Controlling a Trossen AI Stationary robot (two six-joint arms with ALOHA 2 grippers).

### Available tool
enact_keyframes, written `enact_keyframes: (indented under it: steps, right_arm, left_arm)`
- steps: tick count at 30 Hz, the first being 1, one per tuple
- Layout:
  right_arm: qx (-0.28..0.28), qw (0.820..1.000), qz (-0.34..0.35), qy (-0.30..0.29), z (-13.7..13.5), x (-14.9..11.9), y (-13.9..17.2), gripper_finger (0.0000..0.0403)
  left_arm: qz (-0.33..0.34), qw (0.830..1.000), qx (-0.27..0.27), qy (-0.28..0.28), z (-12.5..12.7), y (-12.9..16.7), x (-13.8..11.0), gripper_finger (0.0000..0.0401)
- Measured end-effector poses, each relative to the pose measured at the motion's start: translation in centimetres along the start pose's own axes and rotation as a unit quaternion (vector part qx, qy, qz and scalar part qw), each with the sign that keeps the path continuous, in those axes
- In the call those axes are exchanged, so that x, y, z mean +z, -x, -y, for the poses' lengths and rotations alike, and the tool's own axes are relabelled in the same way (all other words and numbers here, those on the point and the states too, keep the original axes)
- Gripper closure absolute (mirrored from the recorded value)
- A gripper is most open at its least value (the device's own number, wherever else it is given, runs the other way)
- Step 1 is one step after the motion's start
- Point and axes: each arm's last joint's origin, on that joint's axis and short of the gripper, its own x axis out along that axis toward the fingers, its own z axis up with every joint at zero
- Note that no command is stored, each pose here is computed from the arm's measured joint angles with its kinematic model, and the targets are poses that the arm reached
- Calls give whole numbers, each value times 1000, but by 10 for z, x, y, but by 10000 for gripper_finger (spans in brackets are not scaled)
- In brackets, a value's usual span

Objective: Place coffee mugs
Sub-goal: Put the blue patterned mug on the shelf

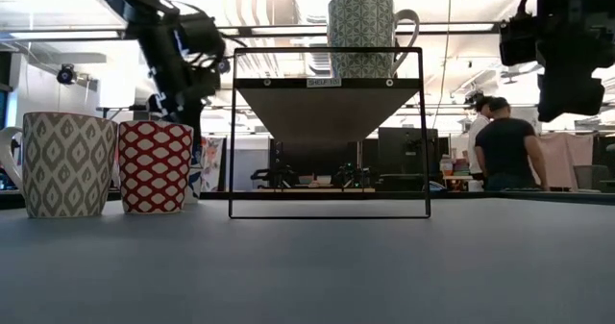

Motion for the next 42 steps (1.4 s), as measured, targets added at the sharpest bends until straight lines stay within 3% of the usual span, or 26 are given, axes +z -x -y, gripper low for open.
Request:
enact_keyframes:
  steps: [12, 18, 22, 32, 42]
  right_arm:
    - [0, 1000, 0, 1, 0, 0, 0, 342]
    - [0, 1000, 0, 1, 0, 0, 0, 342]
    - [2, 1000, 3, 1, -1, 1, 0, 342]
    - [3, 1000, 3, 1, -1, 1, 0, 342]
    - [3, 1000, 3, 1, -1, 1, 0, 342]
  left_arm:
    - [-71, 997, 25, 4, -2, -31, 0, 333]
    - [-83, 997, 2, 6, 0, -36, 1, 386]
    - [-81, 997, -13, 6, 0, -33, 1, 389]
    - [-68, 997, -30, -22, -3, 2, 20, 393]
    - [15, 996, -35, -83, -3, 58, 64, 393]
